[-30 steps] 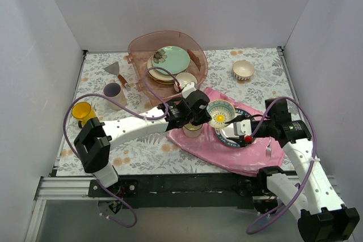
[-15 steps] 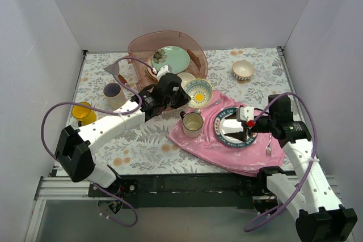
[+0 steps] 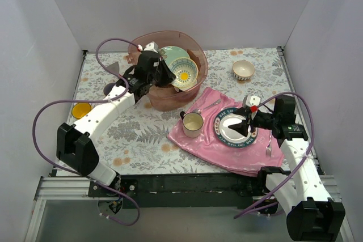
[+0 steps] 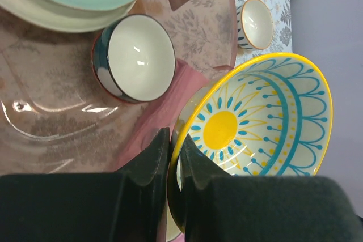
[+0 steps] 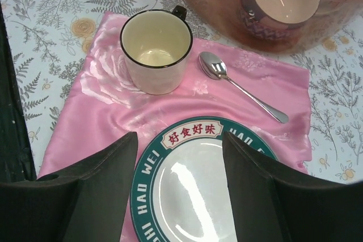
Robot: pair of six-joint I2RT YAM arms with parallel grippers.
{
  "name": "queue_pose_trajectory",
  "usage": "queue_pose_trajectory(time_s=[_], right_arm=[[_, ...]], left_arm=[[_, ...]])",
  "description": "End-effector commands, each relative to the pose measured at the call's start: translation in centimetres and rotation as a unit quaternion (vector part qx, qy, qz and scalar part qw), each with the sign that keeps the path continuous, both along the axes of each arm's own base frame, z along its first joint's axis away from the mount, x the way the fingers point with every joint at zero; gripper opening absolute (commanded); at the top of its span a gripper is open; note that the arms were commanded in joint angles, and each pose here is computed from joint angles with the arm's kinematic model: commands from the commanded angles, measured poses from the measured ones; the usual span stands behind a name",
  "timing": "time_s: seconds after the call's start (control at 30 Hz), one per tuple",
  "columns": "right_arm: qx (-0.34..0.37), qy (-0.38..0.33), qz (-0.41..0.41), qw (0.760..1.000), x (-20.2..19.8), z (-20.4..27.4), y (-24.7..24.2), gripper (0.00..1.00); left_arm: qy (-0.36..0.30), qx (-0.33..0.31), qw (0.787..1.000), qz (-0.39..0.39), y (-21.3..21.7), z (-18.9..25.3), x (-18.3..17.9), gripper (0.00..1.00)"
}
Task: Place the mixed dishes into the plastic bin
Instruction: Place the bowl in the plastic bin.
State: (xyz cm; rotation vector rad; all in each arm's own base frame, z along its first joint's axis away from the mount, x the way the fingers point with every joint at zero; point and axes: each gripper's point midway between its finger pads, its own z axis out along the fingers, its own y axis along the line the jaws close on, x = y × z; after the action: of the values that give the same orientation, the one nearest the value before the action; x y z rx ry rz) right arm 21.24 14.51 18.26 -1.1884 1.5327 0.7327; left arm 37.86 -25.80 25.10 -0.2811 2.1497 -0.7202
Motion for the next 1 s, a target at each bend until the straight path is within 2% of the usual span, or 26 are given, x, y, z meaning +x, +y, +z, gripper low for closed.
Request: queue_pose_trajectory(time_s=[0.0, 0.23, 0.37, 0.67, 0.97], right_arm=[[0.007, -0.013, -0.033, 0.999, 1.2, 0.8, -0.8, 0.69], [0.004, -0.016, -0.041, 0.999, 1.3, 0.7, -1.2, 0.69], [0.003, -0.018, -0.044, 0.999, 1.3, 0.7, -1.3, 0.69], [0.002, -0.019, -0.045, 0.999, 1.3, 0.7, -1.4, 0.70], [0.002, -0.019, -0.046, 0.999, 1.3, 0.6, -1.5, 0.70]], left_arm=[[-0.067, -0.009, 0.995, -0.069, -0.5, 3.7, 2.4, 0.00], [-0.050, 0.027, 0.996, -0.066, 0.0, 2.1, 7.1, 0.00], [-0.019, 0.059, 0.996, -0.065, -0.2, -1.0, 9.0, 0.00], [0.021, 0.096, 0.992, -0.081, -0.9, -4.8, 11.4, 0.00], [0.063, 0.123, 0.986, -0.088, -0.8, -8.2, 11.7, 0.01]])
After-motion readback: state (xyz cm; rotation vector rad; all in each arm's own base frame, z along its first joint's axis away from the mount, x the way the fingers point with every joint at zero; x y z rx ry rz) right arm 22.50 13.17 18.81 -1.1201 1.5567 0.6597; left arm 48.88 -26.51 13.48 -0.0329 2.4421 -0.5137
